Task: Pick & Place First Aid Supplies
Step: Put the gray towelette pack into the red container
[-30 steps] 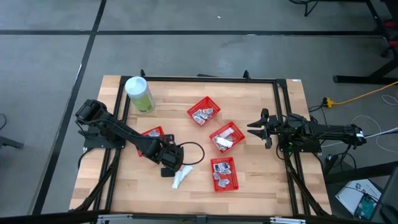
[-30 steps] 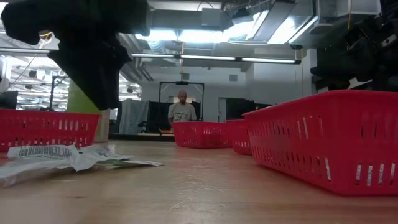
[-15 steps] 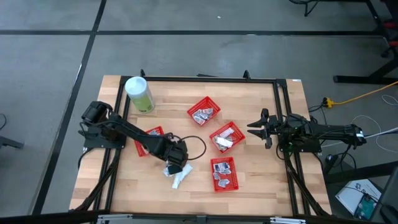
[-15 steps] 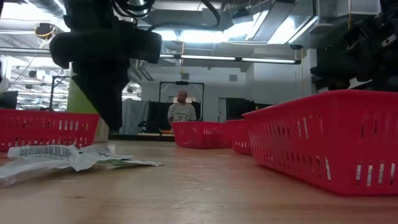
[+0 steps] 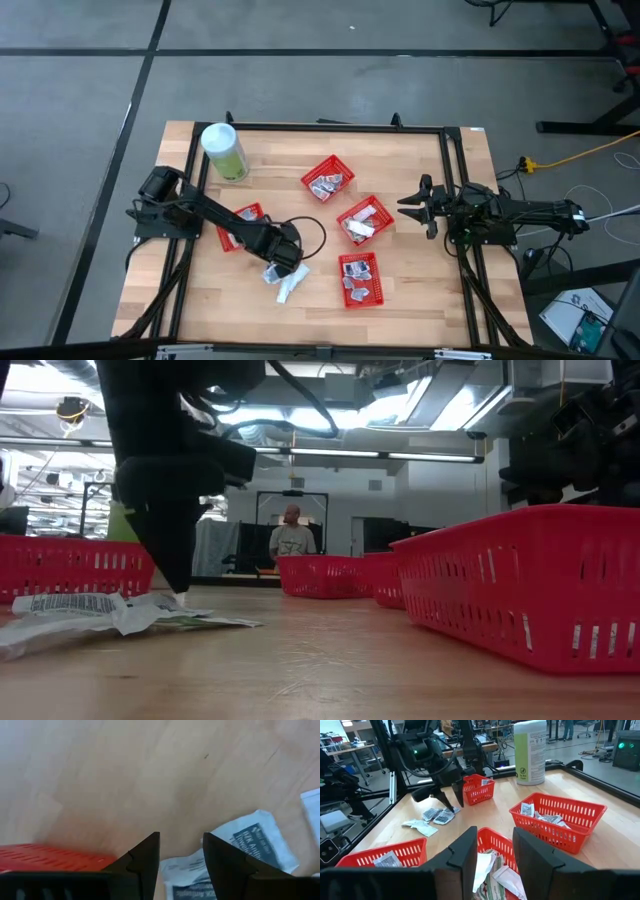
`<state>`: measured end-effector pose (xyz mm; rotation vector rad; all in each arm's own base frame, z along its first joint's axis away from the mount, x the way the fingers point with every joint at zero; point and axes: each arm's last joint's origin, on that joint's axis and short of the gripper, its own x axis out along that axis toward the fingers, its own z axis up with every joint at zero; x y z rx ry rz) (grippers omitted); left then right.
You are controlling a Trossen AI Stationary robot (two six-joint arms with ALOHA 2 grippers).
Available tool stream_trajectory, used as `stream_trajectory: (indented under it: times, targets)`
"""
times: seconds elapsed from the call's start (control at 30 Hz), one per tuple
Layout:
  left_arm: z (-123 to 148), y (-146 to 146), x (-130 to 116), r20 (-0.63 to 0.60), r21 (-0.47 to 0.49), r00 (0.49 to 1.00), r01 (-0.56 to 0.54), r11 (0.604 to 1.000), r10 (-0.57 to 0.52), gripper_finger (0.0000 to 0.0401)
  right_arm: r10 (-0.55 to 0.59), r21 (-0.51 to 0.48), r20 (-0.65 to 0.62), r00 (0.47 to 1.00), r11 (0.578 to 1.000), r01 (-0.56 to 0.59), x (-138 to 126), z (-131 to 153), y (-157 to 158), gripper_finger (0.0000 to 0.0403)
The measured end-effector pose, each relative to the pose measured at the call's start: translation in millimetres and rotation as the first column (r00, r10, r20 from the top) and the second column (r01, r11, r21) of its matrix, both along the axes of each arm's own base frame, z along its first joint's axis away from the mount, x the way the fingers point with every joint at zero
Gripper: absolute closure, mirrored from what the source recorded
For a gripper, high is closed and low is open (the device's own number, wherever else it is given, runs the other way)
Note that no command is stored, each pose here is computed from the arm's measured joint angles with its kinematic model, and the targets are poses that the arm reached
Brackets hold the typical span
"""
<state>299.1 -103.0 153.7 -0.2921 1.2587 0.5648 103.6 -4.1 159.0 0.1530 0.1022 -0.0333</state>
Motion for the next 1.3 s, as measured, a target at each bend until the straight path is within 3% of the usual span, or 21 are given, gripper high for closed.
stream_trajectory:
  times: [0.27,0.47,0.87,1.07,1.3]
  targets:
    - [0.1,-1.6,0.9,0.009,-0.050,0.999,-0.034,0.998,0.035,0.0258,0.000,0.000,0.000,1.000,1.000,0.000,0.0,0.0,0.0,0.0276]
    - [0.0,-4.8,1.9,0.006,-0.099,1.000,-0.002,0.995,0.003,0.0258,0.000,0.000,0.000,1.000,1.000,0.000,0.0,0.0,0.0,0.0276]
    - [2.5,-6.2,4.8,0.047,-0.090,0.998,0.037,0.995,-0.033,0.0258,0.000,0.000,0.000,1.000,1.000,0.000,0.0,0.0,0.0,0.0276]
    - [2.4,-8.9,4.4,0.028,-0.163,0.999,0.042,0.986,-0.038,0.0258,0.000,0.000,0.000,1.000,1.000,0.000,0.0,0.0,0.0,0.0276]
    - [-1.5,-13.5,4.7,0.032,-0.167,0.999,0.021,0.986,-0.016,0.0258,0.000,0.000,0.000,1.000,1.000,0.000,0.0,0.0,0.0,0.0276]
